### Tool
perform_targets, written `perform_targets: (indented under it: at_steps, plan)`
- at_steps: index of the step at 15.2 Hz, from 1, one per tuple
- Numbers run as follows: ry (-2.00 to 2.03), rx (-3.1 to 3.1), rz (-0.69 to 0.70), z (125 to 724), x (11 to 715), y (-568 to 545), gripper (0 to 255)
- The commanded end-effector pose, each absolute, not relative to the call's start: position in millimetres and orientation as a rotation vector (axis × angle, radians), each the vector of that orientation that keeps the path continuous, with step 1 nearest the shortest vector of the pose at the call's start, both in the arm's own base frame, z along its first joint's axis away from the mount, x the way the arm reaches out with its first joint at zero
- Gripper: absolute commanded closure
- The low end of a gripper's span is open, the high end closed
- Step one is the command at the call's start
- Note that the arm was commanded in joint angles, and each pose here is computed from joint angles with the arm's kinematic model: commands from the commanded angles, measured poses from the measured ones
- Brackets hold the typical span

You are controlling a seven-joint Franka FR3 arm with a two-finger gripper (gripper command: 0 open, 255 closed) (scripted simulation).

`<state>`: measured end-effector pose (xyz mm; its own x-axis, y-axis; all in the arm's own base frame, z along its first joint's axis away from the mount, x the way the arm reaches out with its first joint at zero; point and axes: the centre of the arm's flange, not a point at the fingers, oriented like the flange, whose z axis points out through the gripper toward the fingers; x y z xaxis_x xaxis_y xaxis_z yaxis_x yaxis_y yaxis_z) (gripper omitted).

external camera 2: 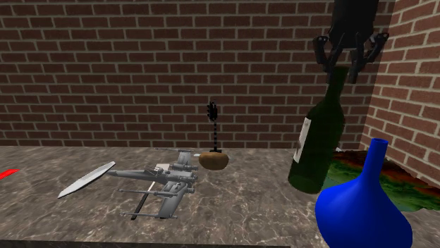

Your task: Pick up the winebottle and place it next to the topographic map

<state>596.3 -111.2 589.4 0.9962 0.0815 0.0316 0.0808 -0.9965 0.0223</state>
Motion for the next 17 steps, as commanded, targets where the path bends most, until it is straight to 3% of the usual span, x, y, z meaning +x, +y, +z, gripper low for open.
perform_targets:
  at_steps: [1,17]
  plan:
    - [0.125,3.115,0.045,586,601,-140,255]
    - [0.125,3.115,0.045,571,608,-311,255]
